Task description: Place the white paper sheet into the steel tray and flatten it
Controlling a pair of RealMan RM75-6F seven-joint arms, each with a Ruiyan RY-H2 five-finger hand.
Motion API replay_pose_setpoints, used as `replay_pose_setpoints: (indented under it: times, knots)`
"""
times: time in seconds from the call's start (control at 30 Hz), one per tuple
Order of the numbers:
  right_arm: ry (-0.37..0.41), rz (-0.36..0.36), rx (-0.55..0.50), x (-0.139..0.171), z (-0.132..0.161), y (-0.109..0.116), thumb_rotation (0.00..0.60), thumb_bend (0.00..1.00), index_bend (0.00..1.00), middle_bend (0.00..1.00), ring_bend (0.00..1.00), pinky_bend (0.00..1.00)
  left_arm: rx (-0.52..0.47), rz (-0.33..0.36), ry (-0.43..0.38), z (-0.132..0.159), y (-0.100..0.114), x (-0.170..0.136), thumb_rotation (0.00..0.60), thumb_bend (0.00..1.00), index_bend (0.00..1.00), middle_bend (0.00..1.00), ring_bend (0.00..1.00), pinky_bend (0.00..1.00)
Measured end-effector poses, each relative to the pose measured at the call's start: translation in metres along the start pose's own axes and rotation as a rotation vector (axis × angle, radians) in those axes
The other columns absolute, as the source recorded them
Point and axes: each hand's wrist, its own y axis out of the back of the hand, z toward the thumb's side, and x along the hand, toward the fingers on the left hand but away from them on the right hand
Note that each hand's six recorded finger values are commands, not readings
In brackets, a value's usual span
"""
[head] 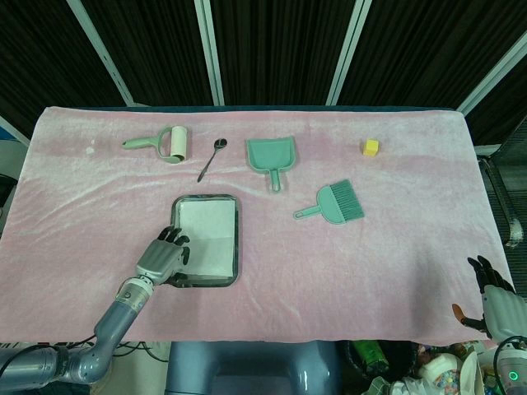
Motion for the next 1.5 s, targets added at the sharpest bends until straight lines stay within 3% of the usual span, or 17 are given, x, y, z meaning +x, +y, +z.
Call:
replay_pose_setpoints:
  times: [0.13, 0.27, 0.63, 0.8, 0.97, 1.2, 1.5]
  knots:
    - [0.0, 0.001, 0.001, 0.0, 0.0, 0.0, 0.6, 0.25, 0.0, 0.01, 0.09, 0.15, 0.01, -0.017, -0.008, 0.002, -0.002, -0.003, 0.6, 0.33, 0.2, 0.15, 0.0, 0.0]
    - [0.0, 0.001, 0.002, 0.0, 0.0, 0.0, 0.6, 0.25, 0.0, 0.01, 0.09, 0.16, 0.026, -0.034, -0.012, 0.002, -0.001, -0.006, 0.6, 0.29, 0.14, 0.12, 0.0, 0.0]
    - [-0.001, 0.003, -0.003, 0.0, 0.0, 0.0, 0.6, 0.25, 0.0, 0.01, 0.09, 0.15, 0.056, 0.009, -0.011, -0.006, 0.019, -0.01, 0.6, 0.3, 0.14, 0.12, 0.0, 0.0]
    - [-0.004, 0.007, -0.008, 0.0, 0.0, -0.001, 0.6, 0.25, 0.0, 0.01, 0.09, 0.16, 0.05, 0.083, -0.048, -0.009, 0.034, 0.002, 0.6, 0.33, 0.18, 0.14, 0.0, 0.01]
    - [-0.008, 0.008, -0.008, 0.0, -0.001, -0.001, 0.6, 0.25, 0.0, 0.01, 0.09, 0.16, 0.005, 0.144, -0.107, -0.01, 0.043, 0.021, 0.6, 0.34, 0.21, 0.17, 0.02, 0.11]
    - [-0.016, 0.013, -0.013, 0.0, -0.002, -0.001, 0.6, 0.25, 0.0, 0.01, 0.09, 0.16, 0.012, 0.139, -0.169, 0.009, 0.037, 0.047, 0.6, 0.34, 0.21, 0.17, 0.02, 0.12]
    - [-0.014, 0.016, -0.014, 0.0, -0.002, -0.001, 0.6, 0.25, 0.0, 0.01, 0.09, 0.16, 0.02, 0.134, -0.164, 0.02, 0.027, 0.054, 0.6, 0.34, 0.22, 0.18, 0.08, 0.19]
